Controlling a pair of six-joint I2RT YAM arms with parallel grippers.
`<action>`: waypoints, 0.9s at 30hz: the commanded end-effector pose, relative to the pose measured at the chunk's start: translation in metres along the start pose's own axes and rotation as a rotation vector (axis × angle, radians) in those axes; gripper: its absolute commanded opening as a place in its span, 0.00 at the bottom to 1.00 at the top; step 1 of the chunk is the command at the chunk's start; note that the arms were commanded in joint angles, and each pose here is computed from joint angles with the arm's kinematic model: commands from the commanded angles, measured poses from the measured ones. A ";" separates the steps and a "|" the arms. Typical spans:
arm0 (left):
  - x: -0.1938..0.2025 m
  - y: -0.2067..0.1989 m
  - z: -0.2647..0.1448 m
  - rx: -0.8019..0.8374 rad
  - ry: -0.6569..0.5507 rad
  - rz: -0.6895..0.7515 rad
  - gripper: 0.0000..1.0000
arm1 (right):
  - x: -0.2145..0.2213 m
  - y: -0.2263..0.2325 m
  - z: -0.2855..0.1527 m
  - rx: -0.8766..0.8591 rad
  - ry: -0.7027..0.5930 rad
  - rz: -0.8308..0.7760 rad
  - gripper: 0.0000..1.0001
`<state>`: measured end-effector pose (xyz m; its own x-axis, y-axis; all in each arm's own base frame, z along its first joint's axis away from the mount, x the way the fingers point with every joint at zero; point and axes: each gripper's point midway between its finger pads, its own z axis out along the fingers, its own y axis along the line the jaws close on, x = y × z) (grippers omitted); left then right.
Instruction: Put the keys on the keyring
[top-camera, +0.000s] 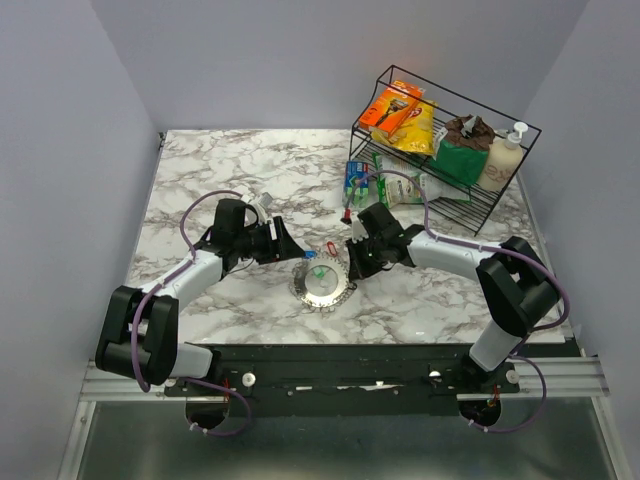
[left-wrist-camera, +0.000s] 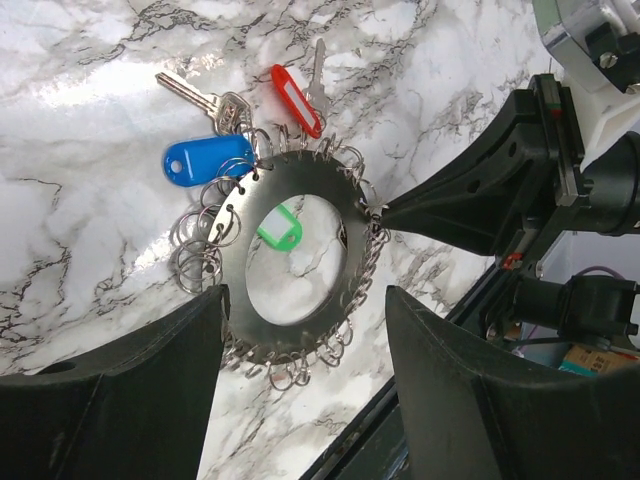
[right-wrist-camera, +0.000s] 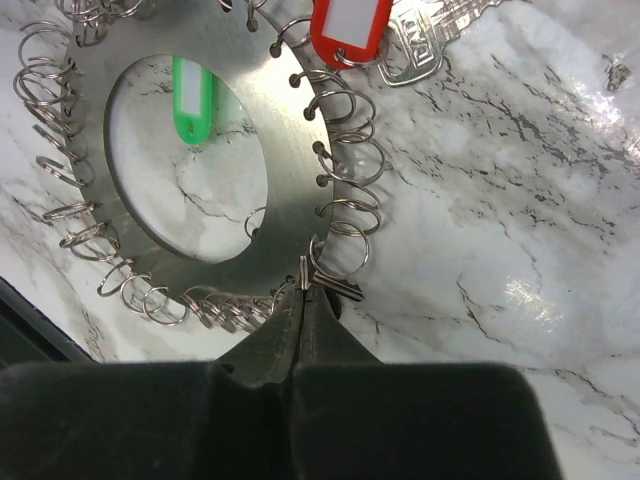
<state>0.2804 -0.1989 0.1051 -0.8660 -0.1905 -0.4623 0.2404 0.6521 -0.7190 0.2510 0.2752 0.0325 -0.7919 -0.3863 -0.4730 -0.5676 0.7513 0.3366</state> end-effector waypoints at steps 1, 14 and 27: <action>0.000 -0.001 0.000 0.024 0.004 -0.004 0.72 | -0.014 0.009 -0.006 -0.027 -0.018 -0.030 0.01; -0.001 0.002 0.004 0.019 0.015 -0.012 0.72 | -0.029 0.045 -0.022 -0.135 -0.036 -0.110 0.01; -0.002 0.012 0.005 -0.015 0.014 -0.039 0.72 | -0.005 0.101 -0.025 -0.328 0.077 -0.213 0.12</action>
<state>0.2821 -0.1952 0.0935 -0.8815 -0.1969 -0.4291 0.2051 0.6589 -0.7237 0.2134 0.3281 0.0787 -0.6975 -0.5061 -0.5073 -0.7147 0.5426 0.4414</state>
